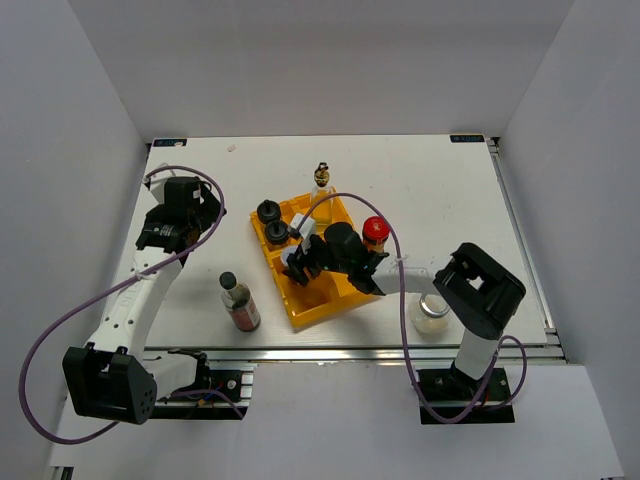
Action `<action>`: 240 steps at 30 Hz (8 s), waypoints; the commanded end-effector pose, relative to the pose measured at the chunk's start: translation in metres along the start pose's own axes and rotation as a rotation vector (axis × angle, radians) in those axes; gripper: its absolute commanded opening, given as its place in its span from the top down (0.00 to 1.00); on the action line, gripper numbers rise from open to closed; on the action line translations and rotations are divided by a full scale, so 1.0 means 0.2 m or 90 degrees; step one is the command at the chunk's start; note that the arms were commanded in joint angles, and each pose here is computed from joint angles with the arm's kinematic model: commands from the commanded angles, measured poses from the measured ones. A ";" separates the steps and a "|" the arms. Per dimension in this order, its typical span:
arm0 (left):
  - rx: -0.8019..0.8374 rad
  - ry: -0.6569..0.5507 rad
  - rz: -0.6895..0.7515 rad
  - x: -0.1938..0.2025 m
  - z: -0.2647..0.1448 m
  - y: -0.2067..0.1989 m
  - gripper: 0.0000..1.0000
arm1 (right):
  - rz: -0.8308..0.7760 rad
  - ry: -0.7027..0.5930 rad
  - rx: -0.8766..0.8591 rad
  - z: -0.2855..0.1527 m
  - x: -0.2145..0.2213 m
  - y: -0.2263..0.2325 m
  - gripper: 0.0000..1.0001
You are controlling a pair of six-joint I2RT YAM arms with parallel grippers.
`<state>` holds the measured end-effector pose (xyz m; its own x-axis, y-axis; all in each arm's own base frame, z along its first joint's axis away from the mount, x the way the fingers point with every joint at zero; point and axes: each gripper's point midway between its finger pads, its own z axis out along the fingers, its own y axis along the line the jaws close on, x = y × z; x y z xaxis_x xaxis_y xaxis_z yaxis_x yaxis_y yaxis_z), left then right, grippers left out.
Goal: Organize the condiment bottles
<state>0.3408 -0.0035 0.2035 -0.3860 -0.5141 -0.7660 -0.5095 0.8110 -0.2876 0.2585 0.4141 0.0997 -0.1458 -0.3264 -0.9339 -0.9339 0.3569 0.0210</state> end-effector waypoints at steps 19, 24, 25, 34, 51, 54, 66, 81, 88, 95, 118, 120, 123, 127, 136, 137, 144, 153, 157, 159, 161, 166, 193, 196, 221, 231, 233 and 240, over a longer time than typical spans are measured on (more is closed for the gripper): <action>-0.006 -0.019 -0.024 -0.01 -0.03 0.04 0.02 | -0.006 -0.138 0.012 -0.04 -0.27 0.00 0.11; -0.003 -0.026 -0.028 -0.03 -0.06 0.04 0.02 | -0.012 -0.149 -0.014 -0.11 -0.36 0.05 0.11; 0.000 -0.027 -0.028 -0.04 -0.06 0.04 0.02 | -0.016 -0.154 -0.034 -0.15 -0.40 0.08 0.11; 0.001 -0.026 -0.032 -0.04 -0.08 0.04 0.02 | -0.111 -0.151 -0.207 -0.37 -0.48 0.53 0.11; -0.001 -0.028 -0.038 -0.01 -0.08 0.06 0.02 | -0.040 -0.268 -0.175 -0.10 -0.81 0.74 0.11; -0.009 -0.030 -0.039 -0.01 -0.07 0.07 0.02 | -0.031 -0.270 -0.185 -0.05 -0.84 0.77 0.11; -0.010 -0.043 -0.044 -0.03 -0.09 0.08 0.02 | -0.014 -0.236 -0.171 0.10 -0.80 0.79 0.61; -0.020 -0.084 -0.069 -0.16 -0.15 0.07 0.02 | -0.140 -0.371 -0.165 -0.44 -1.50 0.68 1.00; -0.028 -0.121 -0.081 -0.31 -0.18 0.03 0.02 | -0.156 -0.432 -0.057 -0.63 -1.85 0.22 1.00; 0.002 -0.142 -0.071 -0.41 -0.19 -0.06 0.02 | -0.188 -0.478 0.081 -0.72 -2.13 -0.25 1.00; 0.009 -0.129 -0.045 -0.36 -0.04 -0.12 0.02 | -0.140 -0.389 0.118 -0.45 -1.76 -1.00 1.00; 0.000 -0.122 -0.040 -0.35 -0.03 -0.11 0.02 | -0.131 -0.365 0.093 -0.40 -1.66 -1.01 1.00; -0.003 -0.112 -0.038 -0.32 0.00 -0.11 0.02 | -0.126 -0.351 0.074 -0.38 -1.57 -1.01 1.00; -0.011 -0.089 -0.028 -0.27 0.05 -0.11 0.02 | -0.103 -0.326 0.030 -0.32 -1.42 -0.99 1.00; -0.029 -0.064 -0.014 -0.19 0.13 -0.10 0.02 | -0.073 -0.311 -0.003 -0.30 -1.24 -0.98 1.00; -0.031 -0.061 -0.014 -0.19 0.14 -0.09 0.02 | -0.069 -0.304 -0.010 -0.28 -1.20 -0.97 1.00; -0.043 -0.054 -0.009 -0.16 0.15 -0.07 0.02 | -0.076 -0.274 -0.030 -0.24 -1.01 -0.94 0.97; -0.044 -0.049 -0.010 -0.15 0.15 -0.07 0.02 | -0.071 -0.249 -0.025 -0.24 -0.94 -0.93 0.45; -0.055 -0.050 -0.008 -0.17 0.13 -0.06 0.02 | -0.072 -0.258 0.009 -0.30 -1.00 -0.95 0.42; -0.063 -0.054 -0.007 -0.18 0.12 -0.04 0.02 | -0.081 -0.274 0.029 -0.35 -1.07 -0.95 0.28; -0.062 -0.058 -0.009 -0.19 0.11 -0.05 0.02 | -0.079 -0.278 0.048 -0.38 -1.08 -0.96 0.24; -0.064 -0.071 -0.013 -0.24 0.07 -0.04 0.02 | -0.072 -0.301 0.113 -0.51 -1.18 -1.02 0.20; -0.046 -0.029 -0.003 -0.04 0.05 0.04 0.02 | 0.290 0.027 0.468 -0.96 -0.26 -0.97 0.11; -0.048 -0.028 -0.001 -0.04 0.04 0.06 0.02 | 0.298 0.072 0.485 -0.90 -0.13 -0.98 0.11; -0.061 -0.036 -0.019 -0.01 0.01 0.11 0.02 | 0.350 0.239 0.477 -0.86 0.28 -0.76 0.16; -0.056 -0.041 -0.024 -0.02 0.01 0.10 0.02 | 0.305 0.174 0.494 -0.90 0.13 -0.80 0.83; -0.050 -0.042 -0.025 -0.02 0.01 0.10 0.02 | 0.286 0.158 0.504 -0.94 0.07 -0.81 0.88; -0.042 -0.030 -0.022 0.01 0.03 0.09 0.02 | 0.202 0.047 0.436 -1.05 -0.28 -0.71 1.00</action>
<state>0.3358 0.0110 0.1867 -0.3584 -0.5143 -0.7791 -0.5788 0.7772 -0.2467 0.3219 0.1795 0.1427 -0.6281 -0.2176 -0.7471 -0.3466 0.9378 0.0183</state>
